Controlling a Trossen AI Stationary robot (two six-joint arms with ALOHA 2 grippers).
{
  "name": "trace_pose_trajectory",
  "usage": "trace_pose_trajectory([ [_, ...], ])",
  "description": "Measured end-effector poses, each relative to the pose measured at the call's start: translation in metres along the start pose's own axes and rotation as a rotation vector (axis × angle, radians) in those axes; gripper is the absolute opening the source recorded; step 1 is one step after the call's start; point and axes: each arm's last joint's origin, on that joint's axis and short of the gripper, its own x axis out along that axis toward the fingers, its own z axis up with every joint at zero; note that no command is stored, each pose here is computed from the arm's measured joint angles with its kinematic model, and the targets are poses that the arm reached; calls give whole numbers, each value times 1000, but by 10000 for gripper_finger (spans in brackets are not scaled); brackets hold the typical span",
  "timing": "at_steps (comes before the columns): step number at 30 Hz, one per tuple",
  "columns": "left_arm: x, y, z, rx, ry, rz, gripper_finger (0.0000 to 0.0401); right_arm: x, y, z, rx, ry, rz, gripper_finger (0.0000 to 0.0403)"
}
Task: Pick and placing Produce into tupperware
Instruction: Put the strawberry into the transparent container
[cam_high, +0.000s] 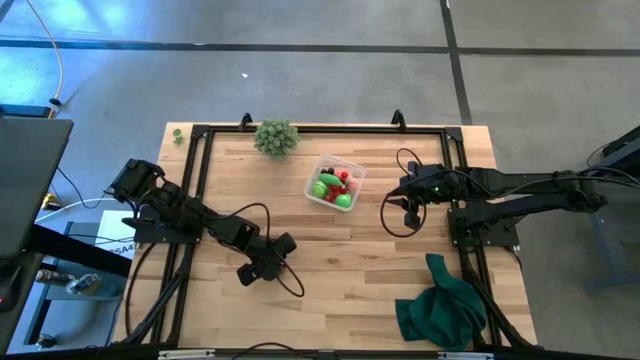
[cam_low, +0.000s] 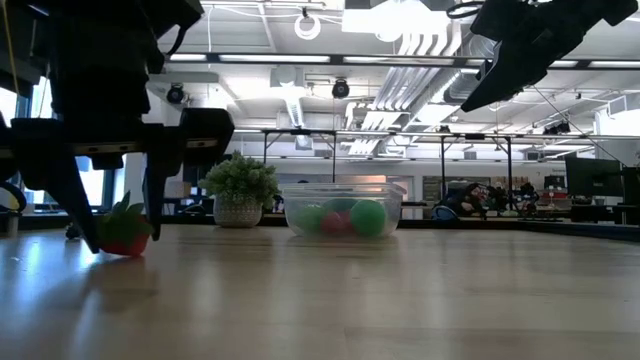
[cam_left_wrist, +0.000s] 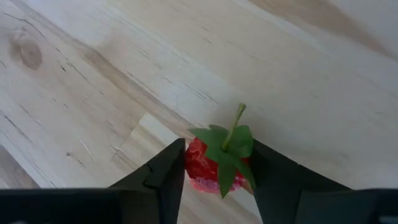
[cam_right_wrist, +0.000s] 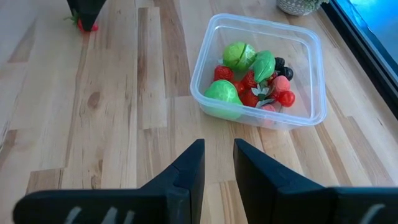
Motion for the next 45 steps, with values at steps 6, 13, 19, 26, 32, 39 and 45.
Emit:
trace_pose_trajectory([
  [6,0,0,0,1,-1,1,147,0,0,0,0,0,1,75],
  [13,0,1,2,1,-13,24,151,0,0,0,0,0,1,75],
  [19,-3,8,11,-77,-44,77,145,0,0,0,0,0,2,75],
  [26,-15,27,38,-96,-106,175,147,0,0,0,0,0,7,75],
  [32,-38,50,71,-103,-143,309,146,0,0,0,0,0,6,75],
  [39,-81,94,89,-149,-70,425,146,0,0,0,0,0,4,75],
  [45,-120,142,74,-241,-23,506,145,0,0,0,0,0,4,75],
])
